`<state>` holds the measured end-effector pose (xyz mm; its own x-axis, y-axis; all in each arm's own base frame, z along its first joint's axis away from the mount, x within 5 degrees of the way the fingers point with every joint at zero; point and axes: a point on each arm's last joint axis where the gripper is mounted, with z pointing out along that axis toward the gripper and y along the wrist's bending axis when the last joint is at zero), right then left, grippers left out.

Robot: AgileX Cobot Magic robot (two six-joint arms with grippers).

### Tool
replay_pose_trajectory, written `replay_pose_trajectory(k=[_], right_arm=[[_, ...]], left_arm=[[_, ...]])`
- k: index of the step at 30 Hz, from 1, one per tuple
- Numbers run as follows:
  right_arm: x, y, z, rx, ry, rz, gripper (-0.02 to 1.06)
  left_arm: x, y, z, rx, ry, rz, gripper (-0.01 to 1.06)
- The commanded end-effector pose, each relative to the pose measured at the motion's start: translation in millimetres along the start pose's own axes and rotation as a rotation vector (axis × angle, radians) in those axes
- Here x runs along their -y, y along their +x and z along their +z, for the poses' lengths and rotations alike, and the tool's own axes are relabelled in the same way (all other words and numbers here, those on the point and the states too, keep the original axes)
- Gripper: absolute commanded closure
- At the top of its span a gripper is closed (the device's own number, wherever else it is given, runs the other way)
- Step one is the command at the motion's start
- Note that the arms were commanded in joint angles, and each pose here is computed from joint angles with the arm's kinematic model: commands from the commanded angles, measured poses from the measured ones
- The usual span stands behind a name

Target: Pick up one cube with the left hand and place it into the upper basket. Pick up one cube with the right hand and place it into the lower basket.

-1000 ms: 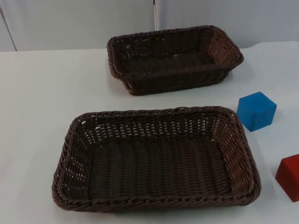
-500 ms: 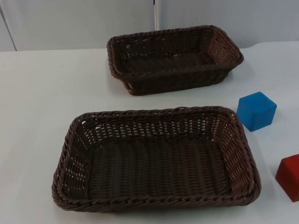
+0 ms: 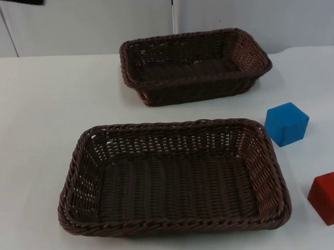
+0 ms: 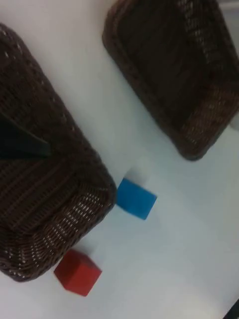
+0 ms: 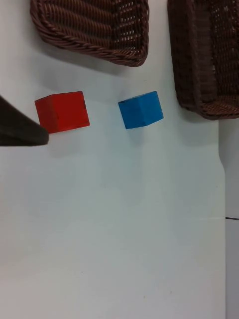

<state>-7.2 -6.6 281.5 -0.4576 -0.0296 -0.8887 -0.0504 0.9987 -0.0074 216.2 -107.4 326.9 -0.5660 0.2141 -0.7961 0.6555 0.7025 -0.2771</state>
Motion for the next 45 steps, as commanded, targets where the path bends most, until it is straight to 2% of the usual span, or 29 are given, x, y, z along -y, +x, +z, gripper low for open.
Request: replay_pose_trajectory(k=[1,9,24,28,45], right_arm=[[-0.3,0.9,0.7,0.003,0.000,0.000,-0.01],[-0.3,0.9,0.7,0.003,0.000,0.000,-0.01],[-0.3,0.9,0.7,0.003,0.000,0.000,-0.01],[-0.3,0.9,0.7,0.003,0.000,0.000,-0.01],[-0.3,0.9,0.7,0.003,0.000,0.000,-0.01]], left_arm=[[7.8,0.4,20.0,-0.028,0.014,0.047,0.12],[17.7,3.8,55.8,-0.108,0.058,0.078,0.12],[46.0,-32.1,118.9,-0.199,0.085,0.233,0.12],[49.5,-31.8,144.0,-0.243,0.092,0.284,0.12],[56.1,-14.7,244.0,-0.358,0.138,0.328,0.12]])
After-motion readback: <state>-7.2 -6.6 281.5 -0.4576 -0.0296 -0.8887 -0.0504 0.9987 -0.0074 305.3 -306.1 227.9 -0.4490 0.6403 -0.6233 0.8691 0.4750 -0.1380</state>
